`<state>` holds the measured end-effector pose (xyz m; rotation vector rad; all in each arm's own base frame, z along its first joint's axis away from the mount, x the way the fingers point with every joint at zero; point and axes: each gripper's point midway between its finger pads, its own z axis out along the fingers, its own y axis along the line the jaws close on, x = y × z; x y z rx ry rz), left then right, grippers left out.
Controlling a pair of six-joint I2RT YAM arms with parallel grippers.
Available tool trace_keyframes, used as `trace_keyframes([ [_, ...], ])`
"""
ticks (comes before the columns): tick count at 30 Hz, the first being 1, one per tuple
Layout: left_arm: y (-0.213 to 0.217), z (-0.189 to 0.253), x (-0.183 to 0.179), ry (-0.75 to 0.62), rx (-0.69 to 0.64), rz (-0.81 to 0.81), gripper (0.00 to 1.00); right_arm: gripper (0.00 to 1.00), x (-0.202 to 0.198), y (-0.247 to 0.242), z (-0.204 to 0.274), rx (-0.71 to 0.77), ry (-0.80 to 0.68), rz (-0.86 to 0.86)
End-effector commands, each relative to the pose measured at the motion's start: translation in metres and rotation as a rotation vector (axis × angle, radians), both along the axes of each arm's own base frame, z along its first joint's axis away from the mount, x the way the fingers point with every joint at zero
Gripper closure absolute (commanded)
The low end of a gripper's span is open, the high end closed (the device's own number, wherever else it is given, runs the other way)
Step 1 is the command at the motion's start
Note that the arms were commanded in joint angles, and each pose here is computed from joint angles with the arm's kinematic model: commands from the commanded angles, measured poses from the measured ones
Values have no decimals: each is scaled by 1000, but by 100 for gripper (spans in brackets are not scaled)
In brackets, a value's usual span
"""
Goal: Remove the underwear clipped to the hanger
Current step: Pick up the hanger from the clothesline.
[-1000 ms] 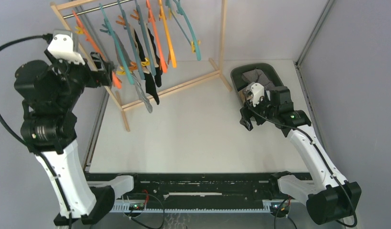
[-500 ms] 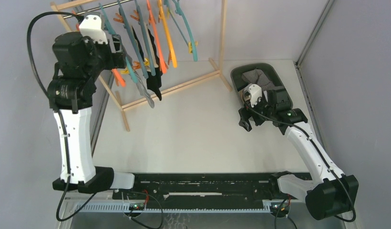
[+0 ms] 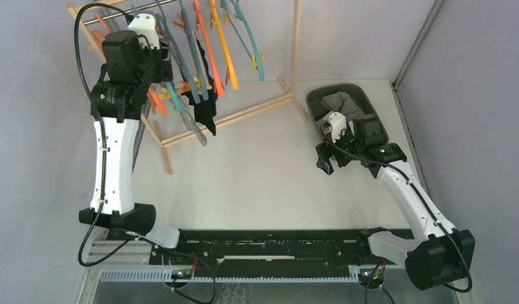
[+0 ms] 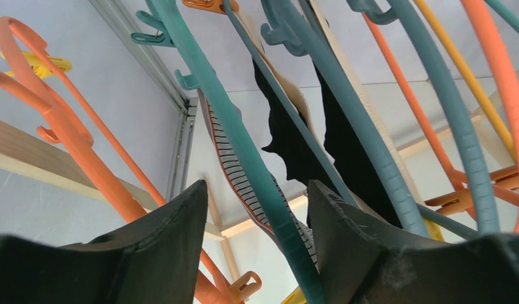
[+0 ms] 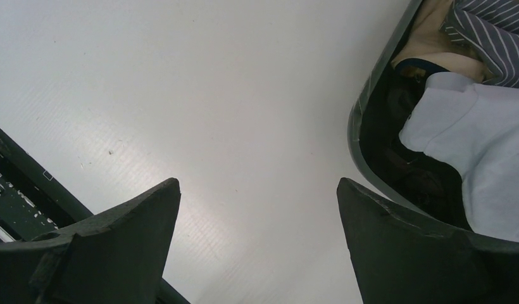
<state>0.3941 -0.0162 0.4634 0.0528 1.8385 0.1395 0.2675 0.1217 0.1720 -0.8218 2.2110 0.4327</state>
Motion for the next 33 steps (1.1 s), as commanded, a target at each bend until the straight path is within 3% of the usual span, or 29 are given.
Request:
trace_keyframes([
  [1,6,25,-4,-87,13,28,39,8,5,6,6,3,-38,24],
  [23,11,8,-10,-77,30,50,73,9,3,16,-7,-80,-41,66],
  [33,13,23,-20,-139,3,59,94,9,3,16,-7,-82,-43,70],
])
